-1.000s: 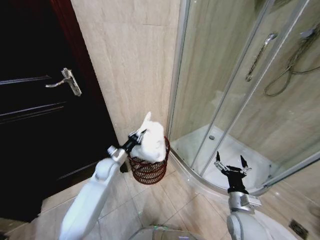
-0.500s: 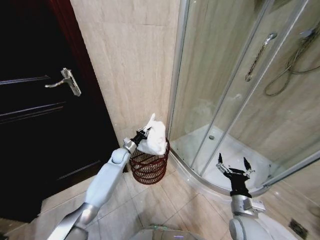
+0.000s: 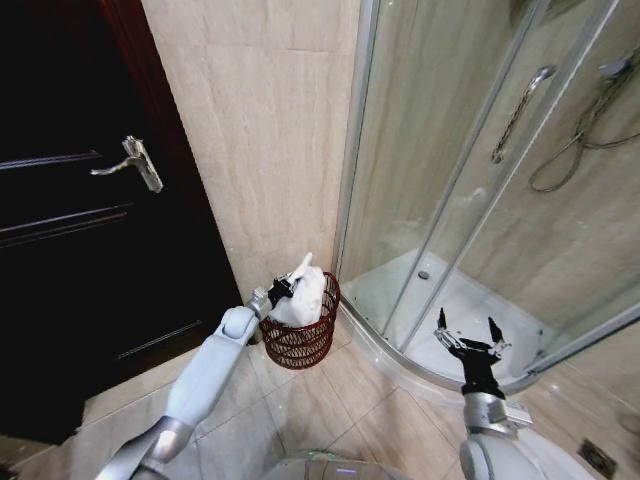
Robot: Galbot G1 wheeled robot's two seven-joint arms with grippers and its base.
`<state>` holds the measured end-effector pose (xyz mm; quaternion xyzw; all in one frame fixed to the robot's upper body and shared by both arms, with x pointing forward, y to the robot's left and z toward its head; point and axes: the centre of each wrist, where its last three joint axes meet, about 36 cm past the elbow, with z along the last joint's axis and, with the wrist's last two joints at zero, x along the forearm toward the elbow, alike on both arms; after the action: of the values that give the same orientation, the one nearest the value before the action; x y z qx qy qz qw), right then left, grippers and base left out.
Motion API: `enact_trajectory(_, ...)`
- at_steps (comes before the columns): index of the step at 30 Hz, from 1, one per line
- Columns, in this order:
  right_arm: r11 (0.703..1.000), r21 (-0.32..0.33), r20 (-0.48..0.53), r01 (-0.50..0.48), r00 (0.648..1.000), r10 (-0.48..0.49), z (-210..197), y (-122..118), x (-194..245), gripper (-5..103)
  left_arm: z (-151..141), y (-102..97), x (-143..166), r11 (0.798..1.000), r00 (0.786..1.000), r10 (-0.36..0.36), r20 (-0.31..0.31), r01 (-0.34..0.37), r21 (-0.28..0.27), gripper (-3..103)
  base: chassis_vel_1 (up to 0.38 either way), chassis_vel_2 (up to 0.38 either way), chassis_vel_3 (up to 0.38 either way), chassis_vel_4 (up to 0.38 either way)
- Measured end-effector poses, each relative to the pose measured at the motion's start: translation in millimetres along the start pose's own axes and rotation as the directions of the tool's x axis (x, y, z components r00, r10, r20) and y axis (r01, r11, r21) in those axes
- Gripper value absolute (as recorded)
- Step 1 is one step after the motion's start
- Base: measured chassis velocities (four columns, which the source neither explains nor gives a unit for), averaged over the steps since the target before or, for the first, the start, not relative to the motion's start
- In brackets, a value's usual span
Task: Discard the used towel into the hamper.
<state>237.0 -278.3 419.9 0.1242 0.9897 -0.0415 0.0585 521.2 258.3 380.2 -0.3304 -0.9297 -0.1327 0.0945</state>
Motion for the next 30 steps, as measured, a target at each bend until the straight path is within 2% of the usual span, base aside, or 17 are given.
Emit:
enact_trajectory(1, 1.000, 0.000, 0.001, 0.001, 1.000, -0.001, 0, 0, 1, 100, -12, 0.8, 3, 1.000, 0.999, 0.008, -0.040, -0.008, 0.009, 36, 0.000, 0.000, 0.000, 0.000)
enact_trajectory(2, 1.000, 0.000, 0.001, 0.001, 1.000, -0.001, 0, 0, 1, 100, -12, 0.8, 3, 1.000, 0.999, 0.008, -0.040, -0.008, 0.009, 36, 0.000, 0.000, 0.000, 0.000)
enact_trajectory(3, 1.000, 0.000, 0.001, 0.002, 1.000, -0.002, 1, 0, 2, 100, -24, 2.4, 5, 1.000, 0.997, 0.012, -0.072, -0.011, 0.020, 41, 0.000, 0.000, 0.000, 0.000)
enact_trajectory(4, 1.000, -0.001, 0.000, 0.004, 1.000, -0.004, 1, 0, 4, 100, -38, 4.3, 9, 0.999, 0.994, 0.018, -0.106, -0.015, 0.035, 41, 0.000, 0.000, 0.000, 0.000)
enact_trajectory(5, 1.000, -0.001, 0.000, 0.004, 1.000, -0.004, 1, 0, 4, 100, -38, 4.3, 9, 0.999, 0.994, 0.018, -0.106, -0.015, 0.035, 41, 0.000, 0.000, 0.000, 0.000)
enact_trajectory(7, 1.000, -0.002, -0.001, 0.004, 1.000, -0.004, 2, -1, 6, 100, -58, 6.8, 16, 0.998, 0.989, 0.035, -0.144, -0.028, 0.050, 52, 0.000, 0.000, 0.000, 0.000)
enact_trajectory(8, 1.000, -0.002, -0.001, 0.004, 1.000, -0.004, 2, -1, 6, 100, -58, 6.8, 16, 0.998, 0.989, 0.035, -0.144, -0.028, 0.050, 52, 0.000, 0.000, 0.000, 0.000)
enact_trajectory(11, 1.000, -0.003, 0.000, 0.003, 1.000, -0.003, 3, -1, 6, 100, -66, 8.7, 21, 0.999, 0.986, 0.043, -0.161, -0.038, 0.037, 68, 0.000, 0.000, 0.000, 0.000)
enact_trajectory(12, 1.000, -0.003, 0.000, 0.003, 1.000, -0.003, 3, -1, 6, 100, -66, 8.7, 21, 0.999, 0.986, 0.043, -0.161, -0.038, 0.037, 68, 0.000, 0.000, 0.000, 0.000)
enact_trajectory(16, 1.000, -0.006, 0.000, 0.000, 1.000, 0.000, 3, -1, 6, 100, -75, 10.1, 29, 0.999, 0.977, 0.034, -0.209, -0.026, 0.041, 89, 0.000, 0.000, 0.000, 0.000)
enact_trajectory(19, 1.000, -0.006, 0.001, 0.000, 1.000, 0.000, 2, -1, 7, 100, -79, 10.7, 35, 0.999, 0.976, 0.037, -0.212, -0.030, 0.034, 98, 0.000, 0.000, 0.000, 0.000)
enact_trajectory(21, 1.000, -0.005, 0.001, 0.000, 1.000, 0.000, 1, -1, 7, 100, -80, 11.0, 37, 0.999, 0.977, 0.036, -0.209, -0.030, 0.034, 100, 0.000, 0.000, 0.000, 0.000)
enact_trajectory(25, 1.000, -0.007, 0.001, 0.003, 1.000, -0.003, -4, 0, 7, 100, -78, 9.5, 44, 0.999, 0.986, -0.013, -0.168, 0.021, 0.047, 100, 0.000, 0.000, 0.000, 0.000)
enact_trajectory(27, 1.000, -0.012, -0.001, 0.004, 1.000, -0.004, -7, 0, 7, 100, -75, 1.6, 53, 0.987, 0.991, -0.129, -0.044, 0.133, 0.095, 100, 0.000, 0.000, 0.000, 0.000)
enact_trajectory(28, 1.000, -0.013, -0.003, 0.004, 1.000, -0.004, -8, 0, 6, 100, -72, -3.5, 61, 0.972, 0.980, -0.196, 0.013, 0.193, 0.132, 100, 0.000, 0.000, 0.000, 0.000)
enact_trajectory(29, 1.000, -0.013, -0.003, 0.004, 1.000, -0.004, -8, 0, 6, 100, -72, -3.5, 61, 0.972, 0.980, -0.196, 0.013, 0.193, 0.132, 100, 0.000, 0.000, 0.000, 0.000)
enact_trajectory(30, 1.000, -0.013, -0.005, 0.006, 1.000, -0.006, -9, 0, 6, 100, -68, -9.5, 72, 0.953, 0.962, -0.263, 0.075, 0.247, 0.176, 100, 0.000, 0.000, 0.000, 0.000)
